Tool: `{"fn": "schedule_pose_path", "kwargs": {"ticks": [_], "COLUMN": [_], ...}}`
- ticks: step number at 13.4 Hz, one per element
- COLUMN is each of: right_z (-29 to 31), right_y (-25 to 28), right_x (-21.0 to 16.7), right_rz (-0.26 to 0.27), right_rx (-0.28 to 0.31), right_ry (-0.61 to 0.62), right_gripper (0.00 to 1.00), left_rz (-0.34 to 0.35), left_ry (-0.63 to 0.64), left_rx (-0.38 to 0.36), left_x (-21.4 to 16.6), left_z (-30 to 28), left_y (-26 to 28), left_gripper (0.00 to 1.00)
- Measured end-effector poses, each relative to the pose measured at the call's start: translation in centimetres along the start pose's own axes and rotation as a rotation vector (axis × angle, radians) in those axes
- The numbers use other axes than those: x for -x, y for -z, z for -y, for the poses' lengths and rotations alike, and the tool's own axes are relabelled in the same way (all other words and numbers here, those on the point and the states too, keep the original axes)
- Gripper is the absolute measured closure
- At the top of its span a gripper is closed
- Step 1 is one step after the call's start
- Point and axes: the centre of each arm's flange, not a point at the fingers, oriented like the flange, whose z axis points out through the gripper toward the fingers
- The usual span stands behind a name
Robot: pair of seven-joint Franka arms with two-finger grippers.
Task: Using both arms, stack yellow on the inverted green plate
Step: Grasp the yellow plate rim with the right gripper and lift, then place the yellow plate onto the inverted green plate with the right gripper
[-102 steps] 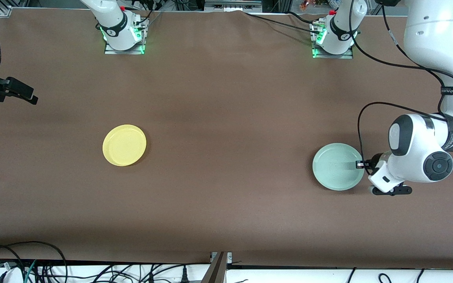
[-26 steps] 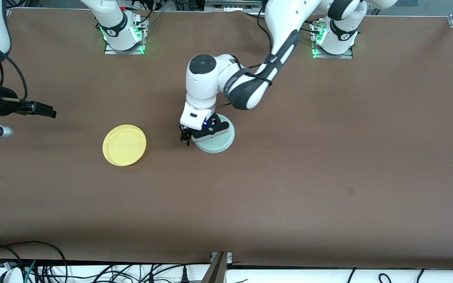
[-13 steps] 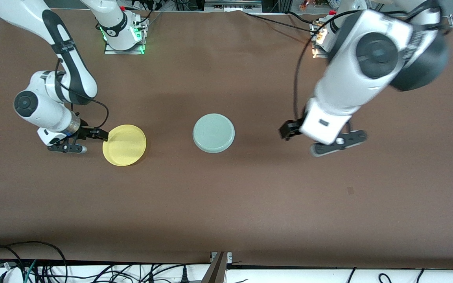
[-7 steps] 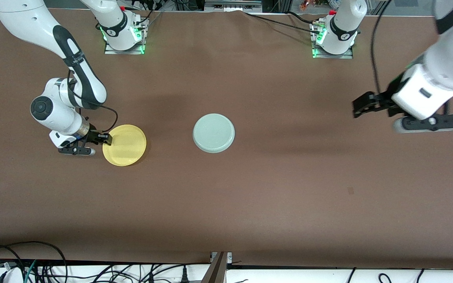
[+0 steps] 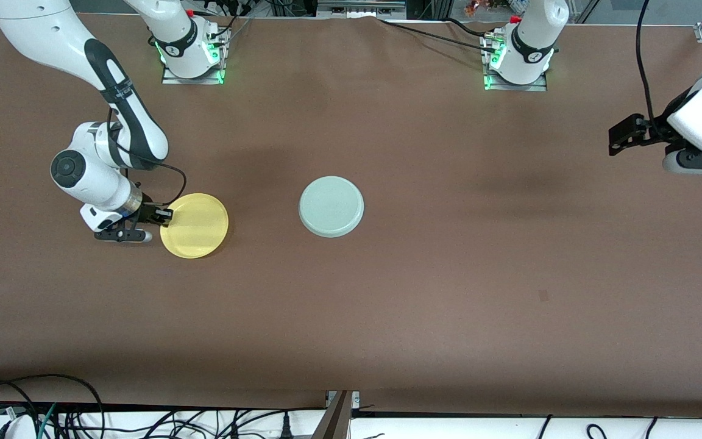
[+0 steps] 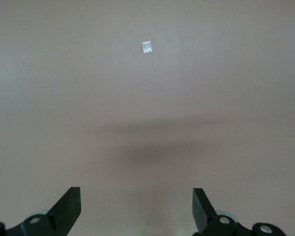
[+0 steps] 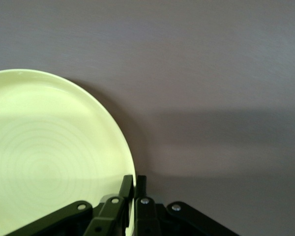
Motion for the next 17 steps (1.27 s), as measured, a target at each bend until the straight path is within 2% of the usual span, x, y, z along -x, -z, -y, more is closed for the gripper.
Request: {"fn": "schedule_pose_path", "kwargs": {"ticks": [5,8,10,13,17], "right_z": [8.4,15.2,20.9,29.6,33.5], "right_y": [5.8,10.0,10.3,9.0,5.5], "right_x": [-2.7,-3.3,-1.6,2.4,4.8], "right_rz": [0.096,0.136,0.155,0.181,0.212], "right_rx": [-0.047,-0.066,-0.083,-0.103,-0.097], "right_ry": [0.103,0.012,-0.039,-0.008,0.018], "right_gripper": [0.97,0.97,0.97,0.97,0.97], "left_rz": [0.001,-0.014,-0.024,-0.034,-0.077], "left_ry": [-0.023,-0.046,-0.057,-0.047,-0.005], "left_rx": [0.011,0.008,0.009,0.014,0.049], "left_x": [1.8,1.5,1.4,1.3,-0.3], "left_z": [3.9,2.8,2.1,2.6,4.7], "left_y": [-1.9,-1.7,-1.4,-1.1,-0.2], "left_gripper": [0.00,0.00,0.00,0.00,0.00]}}
